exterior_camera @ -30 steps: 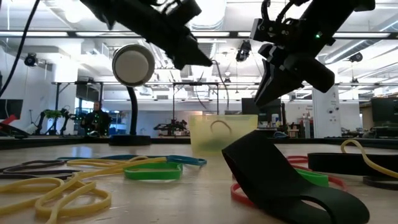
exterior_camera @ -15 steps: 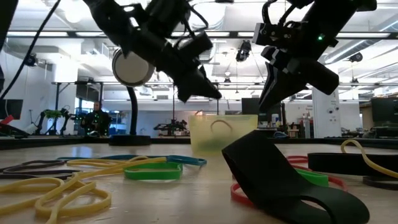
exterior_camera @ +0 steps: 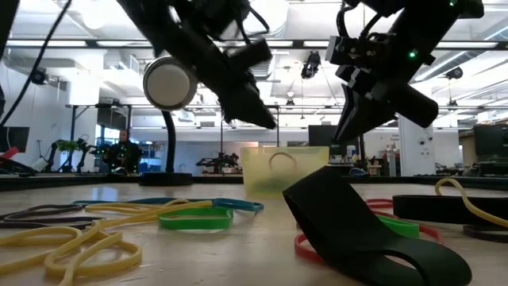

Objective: Pick and place rubber bands into bin
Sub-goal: Put the black rubber band into the yellow bin

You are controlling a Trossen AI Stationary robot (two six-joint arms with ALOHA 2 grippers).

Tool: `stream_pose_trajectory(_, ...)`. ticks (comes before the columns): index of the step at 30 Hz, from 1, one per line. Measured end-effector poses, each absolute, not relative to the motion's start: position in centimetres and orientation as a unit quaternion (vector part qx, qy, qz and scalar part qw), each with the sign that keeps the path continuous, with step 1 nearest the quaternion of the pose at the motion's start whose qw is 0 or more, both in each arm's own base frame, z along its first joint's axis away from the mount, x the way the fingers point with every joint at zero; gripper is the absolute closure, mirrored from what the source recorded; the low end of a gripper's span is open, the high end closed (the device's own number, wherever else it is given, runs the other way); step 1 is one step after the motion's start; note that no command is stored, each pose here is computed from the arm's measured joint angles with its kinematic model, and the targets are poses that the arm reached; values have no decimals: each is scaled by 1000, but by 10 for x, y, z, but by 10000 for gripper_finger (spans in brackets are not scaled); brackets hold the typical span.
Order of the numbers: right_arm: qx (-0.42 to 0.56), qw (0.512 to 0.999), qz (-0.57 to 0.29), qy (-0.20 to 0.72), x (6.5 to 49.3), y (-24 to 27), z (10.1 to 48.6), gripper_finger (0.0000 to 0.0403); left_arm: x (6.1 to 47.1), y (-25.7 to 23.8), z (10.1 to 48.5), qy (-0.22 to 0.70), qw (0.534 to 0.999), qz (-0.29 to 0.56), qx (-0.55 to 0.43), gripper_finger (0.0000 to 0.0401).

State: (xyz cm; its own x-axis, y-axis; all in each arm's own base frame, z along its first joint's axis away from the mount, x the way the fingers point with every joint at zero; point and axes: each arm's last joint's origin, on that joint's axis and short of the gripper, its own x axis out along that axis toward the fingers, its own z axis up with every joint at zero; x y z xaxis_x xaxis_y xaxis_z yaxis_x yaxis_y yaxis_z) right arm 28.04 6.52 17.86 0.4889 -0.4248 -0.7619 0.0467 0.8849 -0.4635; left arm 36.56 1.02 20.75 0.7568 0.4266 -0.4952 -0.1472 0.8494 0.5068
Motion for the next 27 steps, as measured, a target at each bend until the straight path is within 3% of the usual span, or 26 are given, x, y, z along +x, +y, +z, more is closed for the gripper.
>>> stream_pose_trajectory(12, -193, 837, -137, 493, 277, 65, 173, 342, 316, -50, 221, 389, 911, 50, 126, 292)
stream_pose_trajectory(20, -62, 854, -8, 516, 278, 77, 169, 342, 307, -76, 213, 390, 912, 18, 128, 292)
stream_pose_trajectory(27, -49, 859, 38, 508, 275, 91, 167, 342, 302, -76, 203, 395, 913, 30, 100, 292)
